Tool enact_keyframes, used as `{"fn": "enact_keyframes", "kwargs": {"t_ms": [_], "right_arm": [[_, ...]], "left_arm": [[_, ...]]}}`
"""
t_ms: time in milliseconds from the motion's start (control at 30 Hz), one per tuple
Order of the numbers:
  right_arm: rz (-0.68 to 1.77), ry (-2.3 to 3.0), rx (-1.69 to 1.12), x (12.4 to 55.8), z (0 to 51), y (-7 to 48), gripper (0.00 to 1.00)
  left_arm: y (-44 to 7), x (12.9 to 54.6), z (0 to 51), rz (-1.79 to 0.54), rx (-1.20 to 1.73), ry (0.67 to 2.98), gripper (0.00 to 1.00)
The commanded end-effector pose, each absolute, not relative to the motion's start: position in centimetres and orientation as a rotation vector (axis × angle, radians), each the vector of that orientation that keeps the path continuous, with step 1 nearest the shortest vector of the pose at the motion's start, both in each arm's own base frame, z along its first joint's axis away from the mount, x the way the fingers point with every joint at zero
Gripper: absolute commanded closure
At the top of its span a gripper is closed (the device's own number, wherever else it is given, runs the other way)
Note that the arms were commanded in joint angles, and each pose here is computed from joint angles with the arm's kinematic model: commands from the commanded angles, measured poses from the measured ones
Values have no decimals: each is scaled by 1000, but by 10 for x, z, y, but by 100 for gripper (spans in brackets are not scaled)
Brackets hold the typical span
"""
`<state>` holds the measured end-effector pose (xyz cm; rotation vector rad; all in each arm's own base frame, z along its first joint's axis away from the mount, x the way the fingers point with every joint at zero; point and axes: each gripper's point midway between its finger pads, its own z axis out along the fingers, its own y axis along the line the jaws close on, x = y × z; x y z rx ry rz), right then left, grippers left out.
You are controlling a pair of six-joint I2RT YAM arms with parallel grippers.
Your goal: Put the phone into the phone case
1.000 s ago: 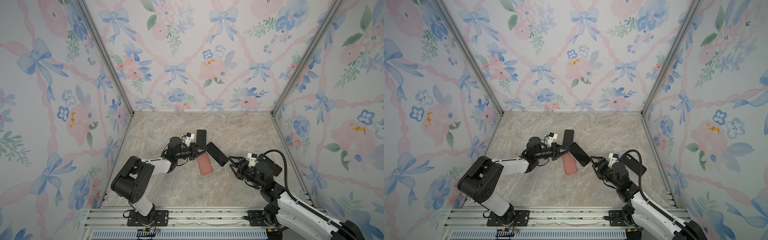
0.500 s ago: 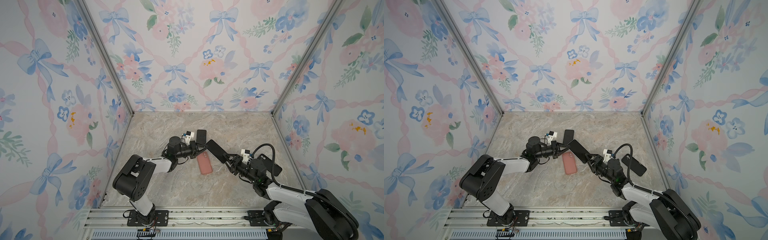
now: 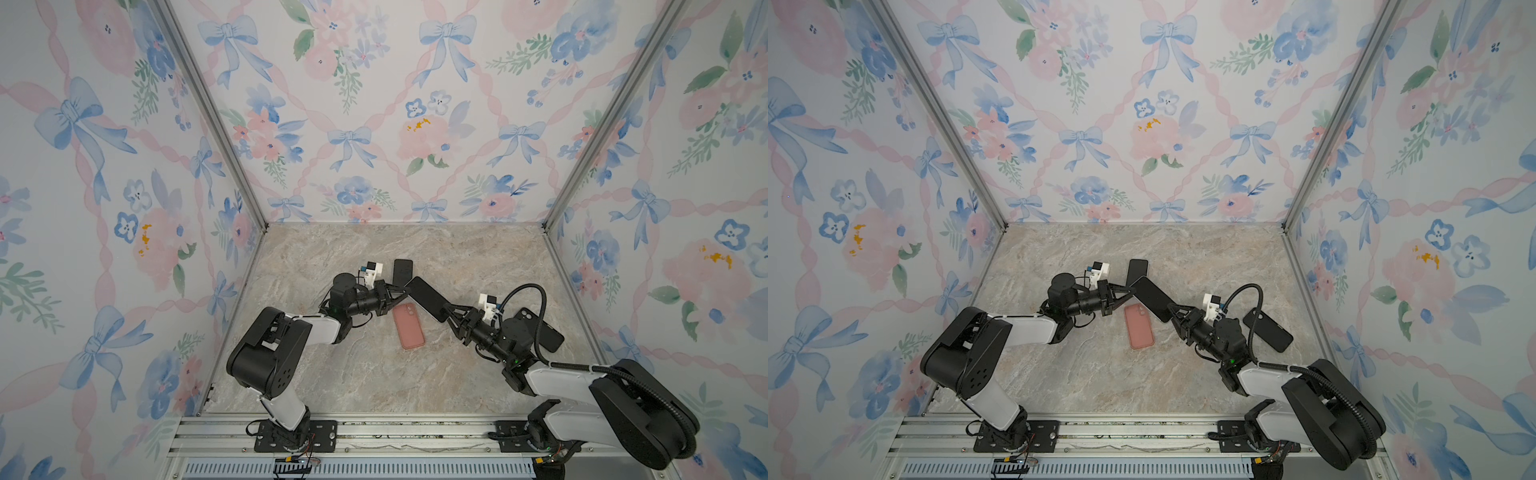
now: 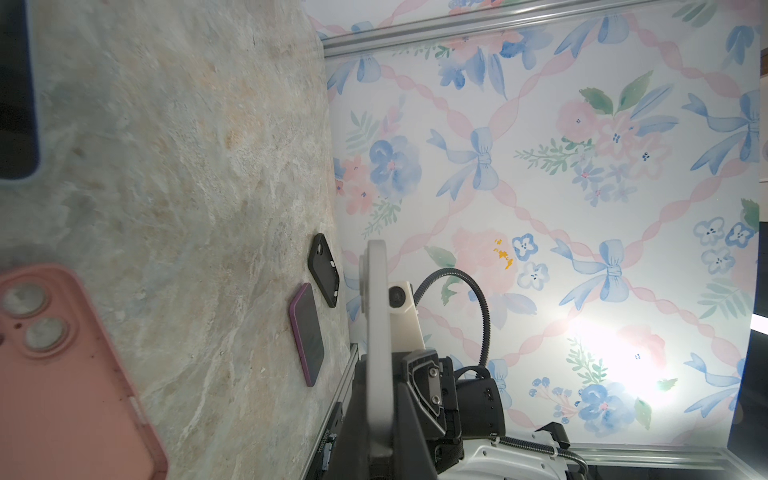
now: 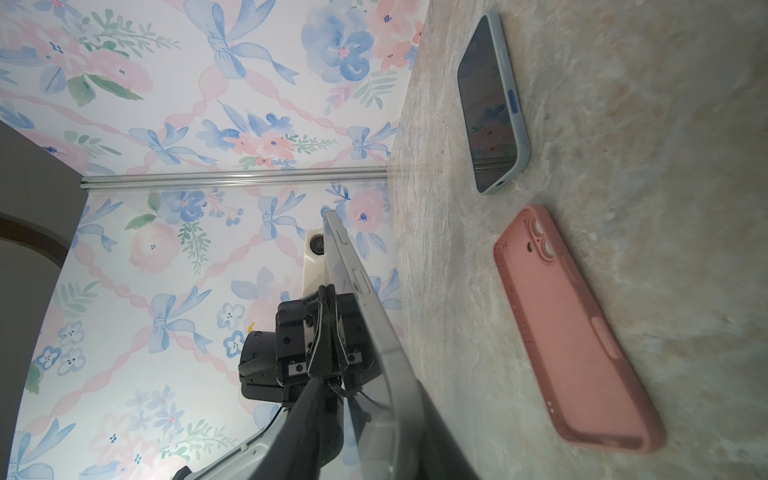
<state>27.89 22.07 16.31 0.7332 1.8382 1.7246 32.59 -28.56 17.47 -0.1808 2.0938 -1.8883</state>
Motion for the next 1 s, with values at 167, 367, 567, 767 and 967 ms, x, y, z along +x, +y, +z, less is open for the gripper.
{"fn": "enact_keyframes", "kwargs": {"t_ms": [167,367,567,767,967], "right_arm": [[1704,1845,652,272,175,223,73],[1665,1867,631,270,177,223,81],[1641,1885,615,267,178,223,87],[1615,1907,593,268,180,224,91],[1566,1961,562,265,174,224,96]], "left_arm": [[-282,322,175,-1906,-139,2072,99],[-282,321,172,-1902,-145,2078,95],[-279,318,163,-1890,-168,2095,87],[-275,316,149,-1810,-168,2154,72],[-257,323,114,-1535,-166,2314,55]]}}
